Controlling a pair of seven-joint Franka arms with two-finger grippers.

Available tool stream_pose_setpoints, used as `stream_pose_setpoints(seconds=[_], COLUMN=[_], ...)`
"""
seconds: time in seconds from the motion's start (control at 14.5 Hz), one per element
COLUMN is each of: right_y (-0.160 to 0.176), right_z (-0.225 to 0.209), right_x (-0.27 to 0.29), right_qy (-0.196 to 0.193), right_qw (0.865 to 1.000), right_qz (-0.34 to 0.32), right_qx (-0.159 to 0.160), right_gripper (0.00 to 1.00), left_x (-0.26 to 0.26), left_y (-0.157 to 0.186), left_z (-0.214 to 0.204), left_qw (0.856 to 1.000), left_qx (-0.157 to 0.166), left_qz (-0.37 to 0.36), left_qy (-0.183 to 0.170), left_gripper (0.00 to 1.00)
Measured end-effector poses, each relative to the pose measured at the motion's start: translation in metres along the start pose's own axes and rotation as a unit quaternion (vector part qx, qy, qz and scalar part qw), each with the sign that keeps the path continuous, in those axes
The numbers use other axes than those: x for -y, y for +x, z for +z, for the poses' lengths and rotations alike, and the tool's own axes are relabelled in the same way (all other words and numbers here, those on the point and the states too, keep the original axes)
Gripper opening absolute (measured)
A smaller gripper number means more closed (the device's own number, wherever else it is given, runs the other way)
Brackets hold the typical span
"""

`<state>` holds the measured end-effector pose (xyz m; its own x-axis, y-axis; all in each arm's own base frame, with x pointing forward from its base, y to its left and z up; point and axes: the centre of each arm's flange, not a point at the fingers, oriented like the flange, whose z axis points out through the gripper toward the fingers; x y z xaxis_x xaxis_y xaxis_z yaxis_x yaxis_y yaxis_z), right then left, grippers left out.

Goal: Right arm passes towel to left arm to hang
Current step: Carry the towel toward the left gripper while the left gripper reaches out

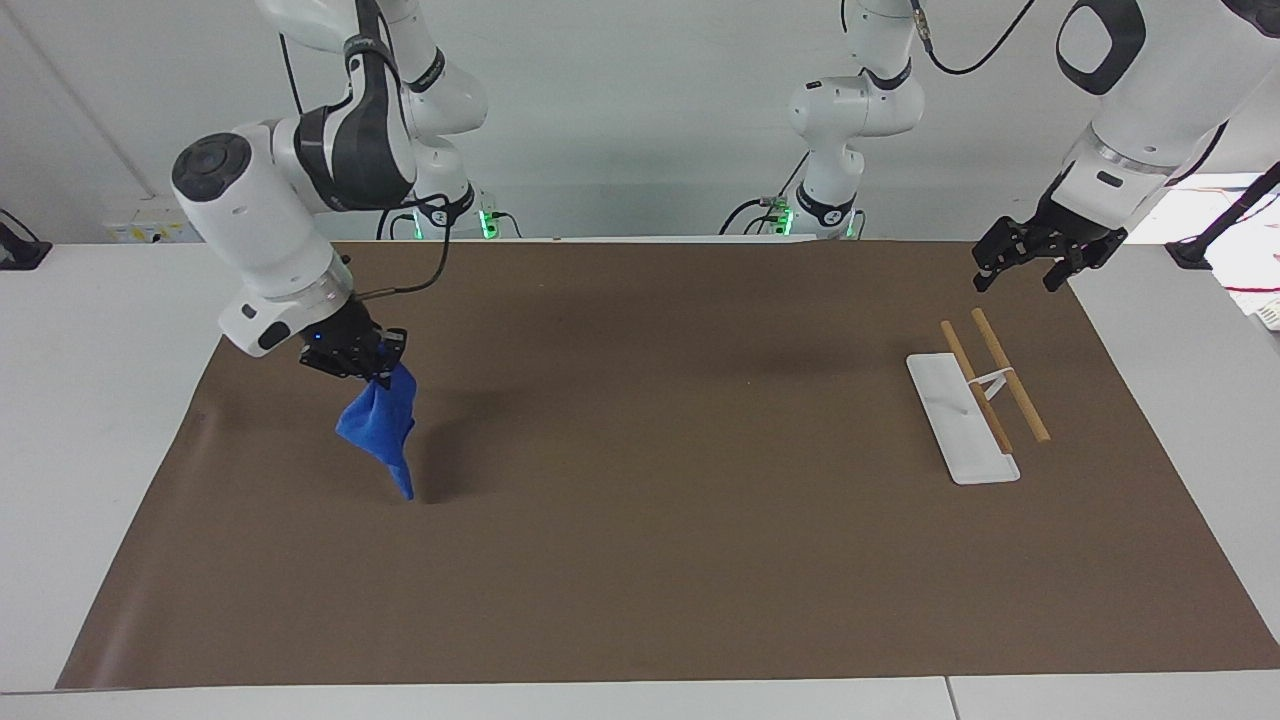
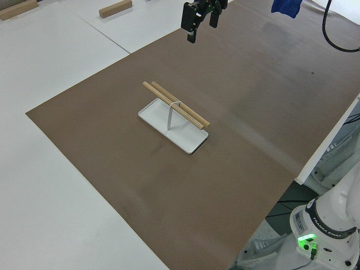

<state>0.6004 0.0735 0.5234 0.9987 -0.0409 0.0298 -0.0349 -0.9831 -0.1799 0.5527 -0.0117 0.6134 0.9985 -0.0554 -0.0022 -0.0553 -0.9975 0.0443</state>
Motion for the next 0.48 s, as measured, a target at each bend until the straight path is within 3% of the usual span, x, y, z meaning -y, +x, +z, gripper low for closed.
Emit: stream_pose_setpoints(seconds=[0.21, 0.48], right_y=[-0.002, -0.014], right_z=[-0.016, 0.002], right_x=[0.072, 0.188], right_qy=[0.089, 0.181], right_qw=[0.991, 0.952], right_qz=[0.094, 0.242], right_qx=[-0.018, -0.046], right_gripper=[0.07, 0.07], left_x=[-0.001, -0.003], left_y=[-0.002, -0.003], left_z=[-0.003, -0.003], left_qw=[1.000, 1.000], left_qx=[-0.003, 0.000], left_qz=[0.000, 0.003], left_qy=[0.000, 0.000], left_gripper=[1.00, 1.00])
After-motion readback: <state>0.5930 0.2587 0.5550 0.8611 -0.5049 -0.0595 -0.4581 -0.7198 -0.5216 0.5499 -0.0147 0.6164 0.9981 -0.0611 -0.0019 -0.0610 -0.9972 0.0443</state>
